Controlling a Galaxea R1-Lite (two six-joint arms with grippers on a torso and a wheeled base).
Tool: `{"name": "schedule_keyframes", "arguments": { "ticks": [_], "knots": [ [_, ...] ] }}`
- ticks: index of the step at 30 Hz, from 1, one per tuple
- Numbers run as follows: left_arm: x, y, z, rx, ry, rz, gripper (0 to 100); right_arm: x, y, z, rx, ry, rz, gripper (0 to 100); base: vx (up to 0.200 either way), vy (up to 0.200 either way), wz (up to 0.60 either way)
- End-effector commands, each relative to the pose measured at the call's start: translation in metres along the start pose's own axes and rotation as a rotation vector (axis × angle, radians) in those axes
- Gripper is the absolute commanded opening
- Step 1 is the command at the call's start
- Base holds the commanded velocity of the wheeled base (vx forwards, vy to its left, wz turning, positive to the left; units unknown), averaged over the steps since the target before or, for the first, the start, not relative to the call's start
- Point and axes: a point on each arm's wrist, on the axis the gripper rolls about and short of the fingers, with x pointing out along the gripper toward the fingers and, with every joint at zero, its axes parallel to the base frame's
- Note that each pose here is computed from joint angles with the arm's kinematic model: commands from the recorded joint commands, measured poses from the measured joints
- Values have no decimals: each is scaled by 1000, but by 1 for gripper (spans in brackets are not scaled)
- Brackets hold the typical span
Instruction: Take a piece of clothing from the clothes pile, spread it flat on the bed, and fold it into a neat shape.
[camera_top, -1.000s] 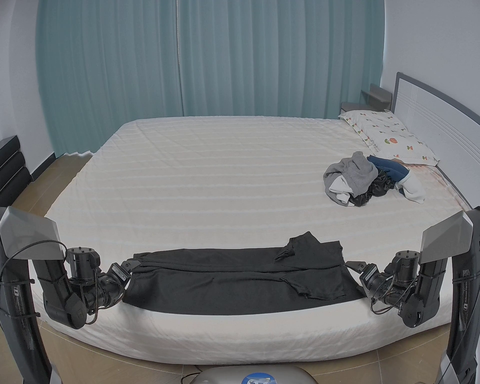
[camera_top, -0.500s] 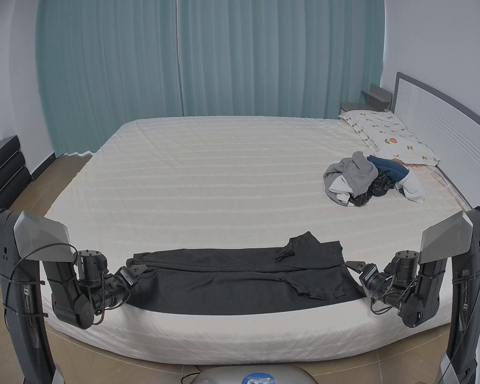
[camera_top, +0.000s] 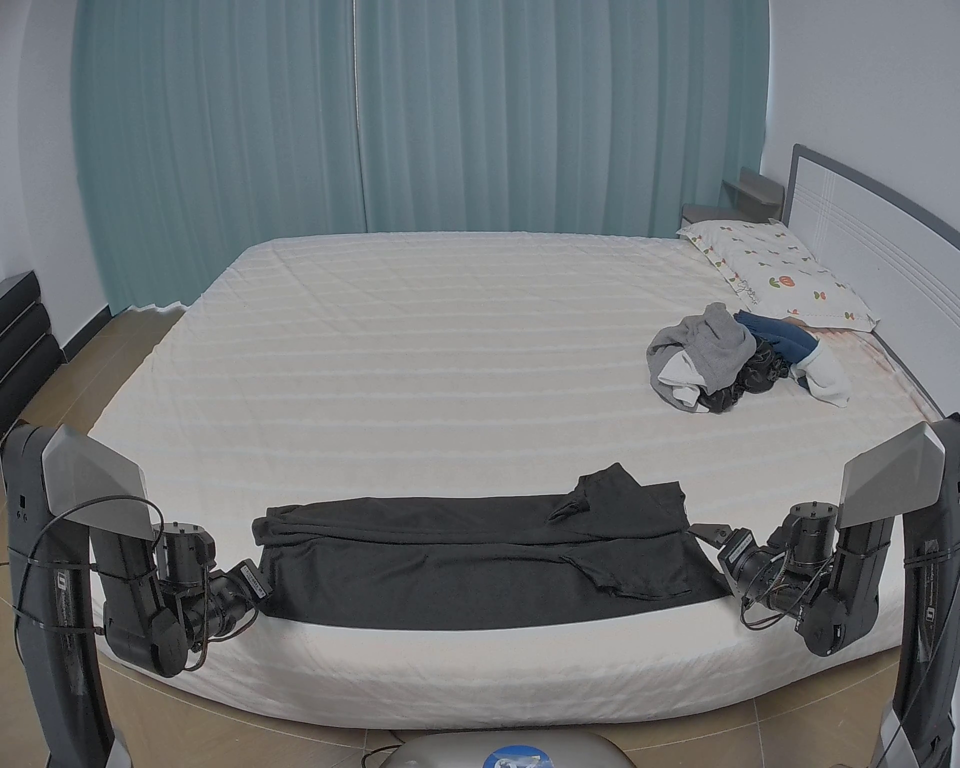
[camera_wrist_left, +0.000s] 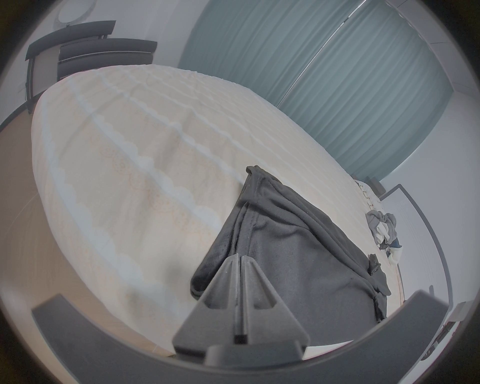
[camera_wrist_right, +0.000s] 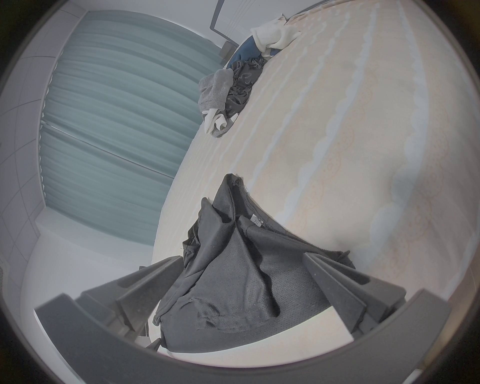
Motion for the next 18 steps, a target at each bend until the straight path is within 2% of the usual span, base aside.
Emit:
{"name": "schedule_keyframes", "arguments": {
  "ticks": [1, 11, 18],
  "knots": [
    [-5, 7, -7, 12, 22, 24, 0, 0, 0, 0, -1, -1, 6, 100, 0, 0, 0],
    [-21, 18, -4, 70, -1, 47, 0, 0, 0, -1, -3, 0, 4, 100, 0, 0, 0],
    [-24, 16, -2, 69, -11, 40, 0, 0, 0, -1, -3, 0, 4, 100, 0, 0, 0]
  ]
}}
